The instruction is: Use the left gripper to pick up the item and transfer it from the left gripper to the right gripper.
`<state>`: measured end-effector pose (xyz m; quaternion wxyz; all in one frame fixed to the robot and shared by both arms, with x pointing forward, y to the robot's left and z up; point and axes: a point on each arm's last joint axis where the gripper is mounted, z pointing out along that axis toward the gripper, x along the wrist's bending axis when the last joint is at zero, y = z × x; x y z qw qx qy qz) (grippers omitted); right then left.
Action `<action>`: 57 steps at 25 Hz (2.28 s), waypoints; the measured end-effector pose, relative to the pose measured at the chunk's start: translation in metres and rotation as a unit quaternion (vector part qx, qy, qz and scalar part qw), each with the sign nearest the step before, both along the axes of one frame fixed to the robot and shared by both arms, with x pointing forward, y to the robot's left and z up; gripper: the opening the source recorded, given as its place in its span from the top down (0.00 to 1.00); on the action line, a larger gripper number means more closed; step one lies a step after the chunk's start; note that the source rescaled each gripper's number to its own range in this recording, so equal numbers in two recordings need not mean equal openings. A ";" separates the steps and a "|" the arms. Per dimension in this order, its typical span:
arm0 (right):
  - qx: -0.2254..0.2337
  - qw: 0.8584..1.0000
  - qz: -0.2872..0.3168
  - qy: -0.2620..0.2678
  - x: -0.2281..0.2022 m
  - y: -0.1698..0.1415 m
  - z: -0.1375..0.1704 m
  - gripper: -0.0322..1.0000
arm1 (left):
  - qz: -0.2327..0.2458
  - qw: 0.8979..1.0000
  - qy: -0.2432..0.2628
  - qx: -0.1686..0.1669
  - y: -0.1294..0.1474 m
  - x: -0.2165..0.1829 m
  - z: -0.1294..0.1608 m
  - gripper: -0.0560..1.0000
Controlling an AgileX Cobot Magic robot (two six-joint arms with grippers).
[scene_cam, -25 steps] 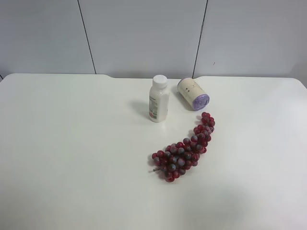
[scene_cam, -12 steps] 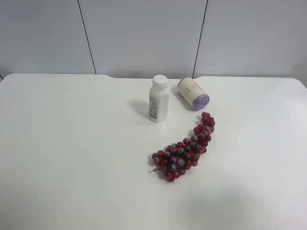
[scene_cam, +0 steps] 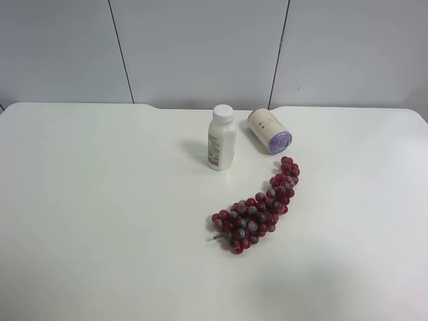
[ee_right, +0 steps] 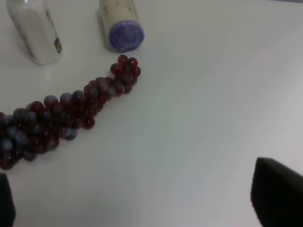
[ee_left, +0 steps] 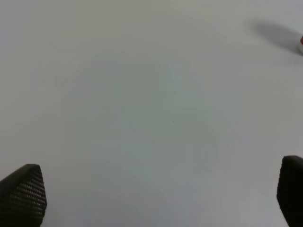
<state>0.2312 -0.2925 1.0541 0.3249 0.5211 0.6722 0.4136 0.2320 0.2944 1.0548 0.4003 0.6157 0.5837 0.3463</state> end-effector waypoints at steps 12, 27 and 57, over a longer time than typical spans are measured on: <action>0.001 0.999 -0.051 0.000 0.001 0.001 0.000 0.00 | 0.049 0.999 0.000 0.000 -0.001 0.001 0.000 0.00; 0.001 0.998 -0.064 0.000 0.001 0.001 0.000 0.00 | 0.049 0.999 0.000 0.000 -0.001 0.001 0.000 0.00; 0.001 0.998 -0.064 0.000 0.001 0.001 0.000 0.00 | 0.049 0.999 0.000 0.000 -0.001 0.001 0.000 0.00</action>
